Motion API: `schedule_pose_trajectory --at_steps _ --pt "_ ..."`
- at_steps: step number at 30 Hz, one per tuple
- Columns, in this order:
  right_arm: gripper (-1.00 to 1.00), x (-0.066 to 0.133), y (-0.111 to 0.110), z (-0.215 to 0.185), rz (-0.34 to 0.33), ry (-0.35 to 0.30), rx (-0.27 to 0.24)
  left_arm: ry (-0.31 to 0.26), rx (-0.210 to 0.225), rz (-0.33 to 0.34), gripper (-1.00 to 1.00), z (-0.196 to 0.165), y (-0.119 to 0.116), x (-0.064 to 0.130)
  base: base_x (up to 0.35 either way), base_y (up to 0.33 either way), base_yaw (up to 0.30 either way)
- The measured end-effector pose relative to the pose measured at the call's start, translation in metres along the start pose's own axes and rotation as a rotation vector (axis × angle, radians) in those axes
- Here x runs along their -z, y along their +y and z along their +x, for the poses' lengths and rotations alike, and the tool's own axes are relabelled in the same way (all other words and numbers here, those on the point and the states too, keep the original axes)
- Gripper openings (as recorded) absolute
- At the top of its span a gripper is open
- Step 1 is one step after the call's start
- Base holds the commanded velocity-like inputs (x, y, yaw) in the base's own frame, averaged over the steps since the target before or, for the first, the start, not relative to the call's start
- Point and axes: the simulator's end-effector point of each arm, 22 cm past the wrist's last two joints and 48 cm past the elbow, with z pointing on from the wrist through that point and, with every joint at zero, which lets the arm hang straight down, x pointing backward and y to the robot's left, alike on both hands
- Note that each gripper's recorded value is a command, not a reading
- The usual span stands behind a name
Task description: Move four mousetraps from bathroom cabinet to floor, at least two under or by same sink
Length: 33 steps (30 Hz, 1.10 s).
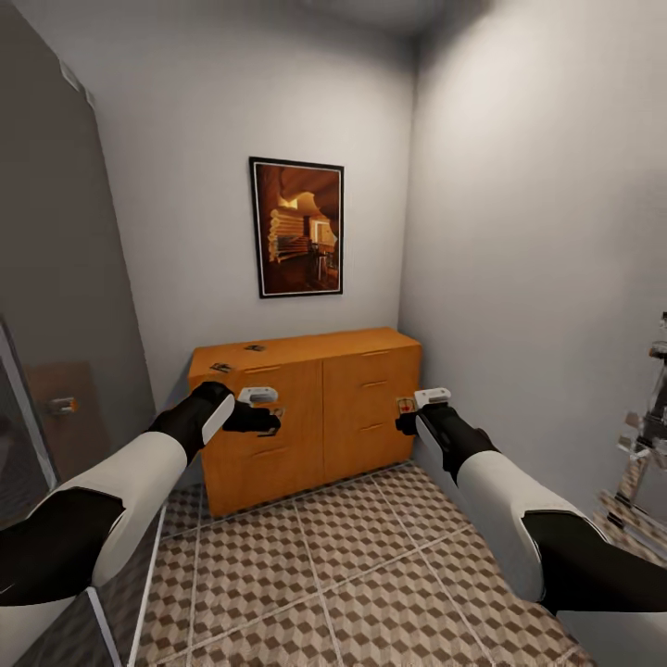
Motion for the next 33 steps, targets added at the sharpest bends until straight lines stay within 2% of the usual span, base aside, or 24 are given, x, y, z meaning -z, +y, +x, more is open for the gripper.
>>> schedule_pose_trajectory --at_steps 9,33 --pt "-1.0 -0.005 0.003 0.014 -0.005 0.021 0.006 0.01 0.006 -0.004 -1.0 0.006 0.003 -0.003 -0.345 0.0 0.0" --pt "-1.0 -0.009 0.005 0.023 -0.007 0.015 0.006 0.01 0.005 -0.002 -1.0 0.006 0.001 -0.004 -0.345 0.0 0.0"
